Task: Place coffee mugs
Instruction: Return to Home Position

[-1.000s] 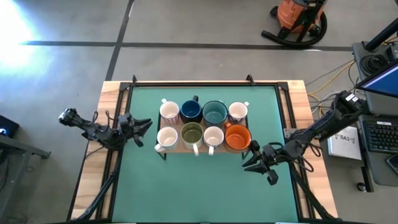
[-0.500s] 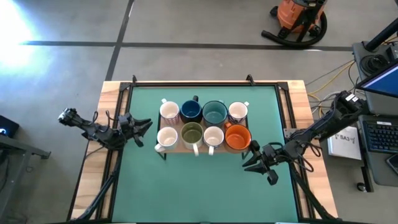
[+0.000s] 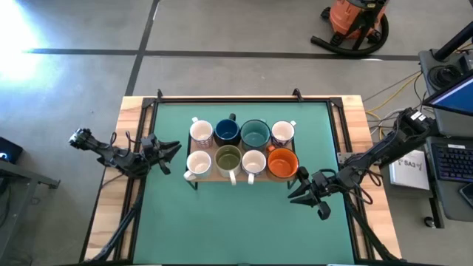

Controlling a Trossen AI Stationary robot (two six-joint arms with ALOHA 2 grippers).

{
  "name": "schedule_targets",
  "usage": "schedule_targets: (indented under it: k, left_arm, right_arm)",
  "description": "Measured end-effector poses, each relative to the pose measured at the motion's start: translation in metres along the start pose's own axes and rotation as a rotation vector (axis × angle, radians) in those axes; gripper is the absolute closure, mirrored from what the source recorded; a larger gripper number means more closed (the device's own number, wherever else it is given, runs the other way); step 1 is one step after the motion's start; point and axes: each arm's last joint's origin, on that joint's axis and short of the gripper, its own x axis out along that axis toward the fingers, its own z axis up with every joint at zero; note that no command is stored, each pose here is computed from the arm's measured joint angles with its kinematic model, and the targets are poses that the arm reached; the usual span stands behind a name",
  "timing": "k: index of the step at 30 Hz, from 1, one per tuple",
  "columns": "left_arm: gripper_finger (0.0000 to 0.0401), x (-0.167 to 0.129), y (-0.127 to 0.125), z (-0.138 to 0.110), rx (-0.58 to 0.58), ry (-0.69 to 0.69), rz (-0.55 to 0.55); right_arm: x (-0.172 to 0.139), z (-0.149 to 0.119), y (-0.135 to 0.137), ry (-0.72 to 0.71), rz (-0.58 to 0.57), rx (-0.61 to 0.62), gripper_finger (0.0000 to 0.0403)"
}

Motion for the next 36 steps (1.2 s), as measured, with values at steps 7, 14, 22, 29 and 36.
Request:
schedule_targets:
  k: [7, 14, 22, 29, 36]
  left_arm:
    - [0.0329, 0.0, 0.0, 0.0, 0.0, 0.0, 0.0]
    - [0.0329, 0.0, 0.0, 0.0, 0.0, 0.0, 0.0]
    - [0.0329, 0.0, 0.0, 0.0, 0.0, 0.0, 0.0]
    - [0.0329, 0.0, 0.0, 0.0, 0.0, 0.0, 0.0]
    - [0.0329, 0.0, 0.0, 0.0, -0.001, 0.0, 0.0]
  right_arm:
    - [-0.001, 0.001, 0.0, -0.003, 0.004, 0.001, 0.0335]
    - [-0.011, 0.02, 0.004, -0.097, 0.066, -0.018, 0.0335]
    - [-0.038, 0.02, -0.004, -0.184, 0.081, -0.139, 0.0335]
    - [-0.059, 0.02, -0.01, -0.273, 0.104, -0.102, 0.0335]
    - [-0.078, 0.036, -0.011, -0.433, 0.128, -0.031, 0.0335]
